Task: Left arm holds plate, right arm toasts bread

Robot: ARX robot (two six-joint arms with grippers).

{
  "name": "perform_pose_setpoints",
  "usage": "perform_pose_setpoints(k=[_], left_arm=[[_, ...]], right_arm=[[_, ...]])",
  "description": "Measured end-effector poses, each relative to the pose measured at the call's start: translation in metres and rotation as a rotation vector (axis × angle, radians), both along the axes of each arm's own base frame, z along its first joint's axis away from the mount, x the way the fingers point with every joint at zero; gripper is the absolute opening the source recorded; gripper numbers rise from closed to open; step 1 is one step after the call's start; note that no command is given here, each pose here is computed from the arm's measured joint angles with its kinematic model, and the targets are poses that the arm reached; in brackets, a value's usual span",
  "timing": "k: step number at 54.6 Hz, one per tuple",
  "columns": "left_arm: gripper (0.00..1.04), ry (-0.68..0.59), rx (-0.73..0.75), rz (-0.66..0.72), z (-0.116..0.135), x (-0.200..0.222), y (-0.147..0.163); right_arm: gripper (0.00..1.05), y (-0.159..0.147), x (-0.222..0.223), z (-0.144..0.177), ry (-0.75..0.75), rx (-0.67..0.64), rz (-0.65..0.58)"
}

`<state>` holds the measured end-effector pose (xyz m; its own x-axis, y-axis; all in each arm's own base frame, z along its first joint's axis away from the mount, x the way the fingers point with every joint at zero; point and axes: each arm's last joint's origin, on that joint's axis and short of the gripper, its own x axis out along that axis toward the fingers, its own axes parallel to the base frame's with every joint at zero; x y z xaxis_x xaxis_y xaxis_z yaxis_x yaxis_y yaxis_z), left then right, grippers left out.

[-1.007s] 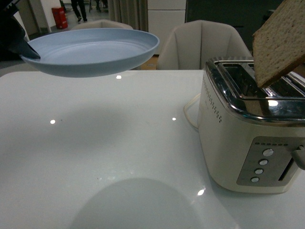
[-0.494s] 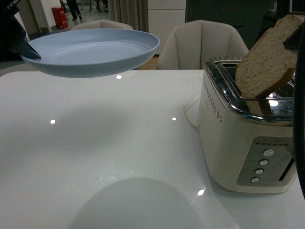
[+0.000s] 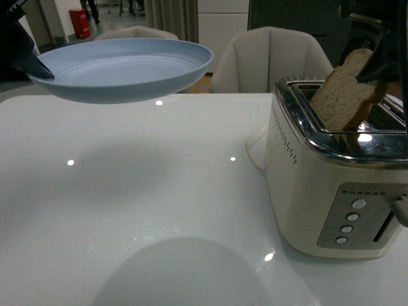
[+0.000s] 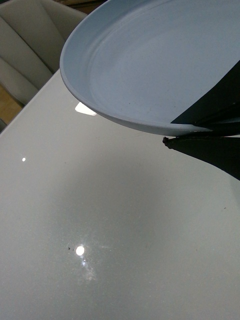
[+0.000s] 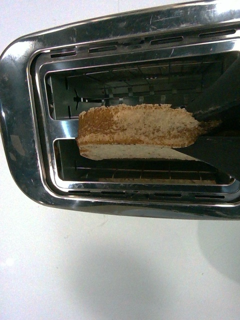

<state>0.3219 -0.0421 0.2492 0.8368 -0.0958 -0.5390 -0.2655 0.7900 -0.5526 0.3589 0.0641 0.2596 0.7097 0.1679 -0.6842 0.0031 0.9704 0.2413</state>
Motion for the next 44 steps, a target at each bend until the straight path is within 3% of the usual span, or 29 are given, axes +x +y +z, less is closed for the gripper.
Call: perform_pose_setpoints(k=[5,13,26,33,44], left_arm=[[0.03,0.000,0.000,0.000,0.000,0.000,0.000],[0.03,0.000,0.000,0.000,0.000,0.000,0.000],[0.03,0.000,0.000,0.000,0.000,0.000,0.000],[0.03,0.000,0.000,0.000,0.000,0.000,0.000],[0.03,0.000,0.000,0.000,0.000,0.000,0.000]], right_arm=[[0.08,-0.001,0.006,0.001,0.010,0.005,-0.004],[0.38,-0.004,0.012,-0.001,0.020,0.020,-0.028],[0.71,-0.010,0.005,0.007,-0.026,0.055,-0.045],[0.98,-0.020,-0.013,0.019,-0.103,0.086,-0.075],[0.98,-0.032,-0.058,0.050,-0.327,0.068,-0.151]])
